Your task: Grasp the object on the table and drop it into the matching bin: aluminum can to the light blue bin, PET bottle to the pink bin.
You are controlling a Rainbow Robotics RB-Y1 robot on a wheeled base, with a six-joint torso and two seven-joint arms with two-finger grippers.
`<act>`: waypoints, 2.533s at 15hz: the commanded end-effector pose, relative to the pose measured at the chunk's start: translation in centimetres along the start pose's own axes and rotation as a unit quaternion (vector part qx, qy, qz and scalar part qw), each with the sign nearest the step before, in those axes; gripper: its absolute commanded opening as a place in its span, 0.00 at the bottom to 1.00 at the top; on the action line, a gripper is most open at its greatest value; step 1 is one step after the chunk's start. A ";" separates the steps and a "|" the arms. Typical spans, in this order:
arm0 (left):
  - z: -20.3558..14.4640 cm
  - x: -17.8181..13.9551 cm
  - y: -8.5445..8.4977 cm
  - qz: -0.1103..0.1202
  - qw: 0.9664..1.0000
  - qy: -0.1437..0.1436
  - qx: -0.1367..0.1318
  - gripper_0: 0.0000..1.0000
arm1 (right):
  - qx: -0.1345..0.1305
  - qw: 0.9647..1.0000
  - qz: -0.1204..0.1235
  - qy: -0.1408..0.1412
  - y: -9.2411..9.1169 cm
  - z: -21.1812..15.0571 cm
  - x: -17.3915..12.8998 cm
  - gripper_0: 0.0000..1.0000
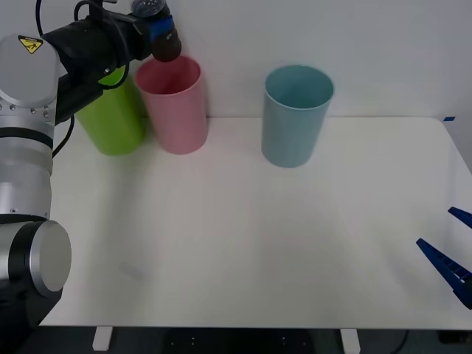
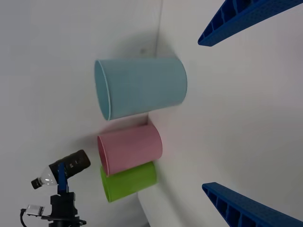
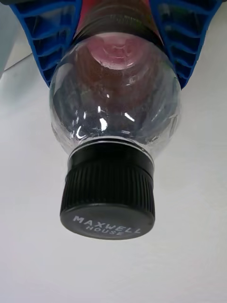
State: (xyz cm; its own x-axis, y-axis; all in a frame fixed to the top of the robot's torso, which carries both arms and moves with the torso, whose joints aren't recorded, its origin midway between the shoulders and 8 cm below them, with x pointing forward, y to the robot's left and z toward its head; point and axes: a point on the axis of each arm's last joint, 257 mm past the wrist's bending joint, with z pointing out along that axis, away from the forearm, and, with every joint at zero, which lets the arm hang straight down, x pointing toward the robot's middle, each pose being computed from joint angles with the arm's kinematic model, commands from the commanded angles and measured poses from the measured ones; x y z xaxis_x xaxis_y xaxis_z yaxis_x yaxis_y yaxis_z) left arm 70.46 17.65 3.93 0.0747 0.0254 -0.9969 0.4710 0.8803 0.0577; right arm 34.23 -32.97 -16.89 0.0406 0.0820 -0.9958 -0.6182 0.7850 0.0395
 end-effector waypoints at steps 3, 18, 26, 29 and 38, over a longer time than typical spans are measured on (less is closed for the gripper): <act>-0.1 -0.1 0.0 -0.009 1.000 -0.005 0.002 1.00 | 0.000 1.000 0.000 0.000 0.0 0.0 0.0 1.00; -11.6 4.2 3.4 -0.071 0.996 -0.047 0.017 1.00 | 0.000 1.000 0.000 0.000 0.0 0.0 0.0 1.00; -21.5 7.2 3.5 -0.068 0.996 -0.051 0.023 1.00 | 0.000 1.000 0.000 0.000 0.0 0.0 0.0 1.00; -25.1 8.8 4.1 -0.042 0.998 -0.040 0.023 1.00 | 0.000 1.000 0.000 0.000 0.0 0.0 0.0 1.00; -35.4 12.3 5.8 0.007 0.999 0.033 0.036 1.00 | 0.000 1.000 0.000 0.000 0.0 0.0 0.0 1.00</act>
State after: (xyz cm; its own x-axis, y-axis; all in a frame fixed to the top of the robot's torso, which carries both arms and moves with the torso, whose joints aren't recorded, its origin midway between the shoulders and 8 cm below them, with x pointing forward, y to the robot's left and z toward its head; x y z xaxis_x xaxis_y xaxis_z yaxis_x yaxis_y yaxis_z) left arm 43.51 39.51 -9.61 0.0324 0.0582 -0.9978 0.5328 0.8436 0.0666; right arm 34.23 -32.97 -16.89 0.0406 0.0821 -0.9958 -0.6182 0.7850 0.0395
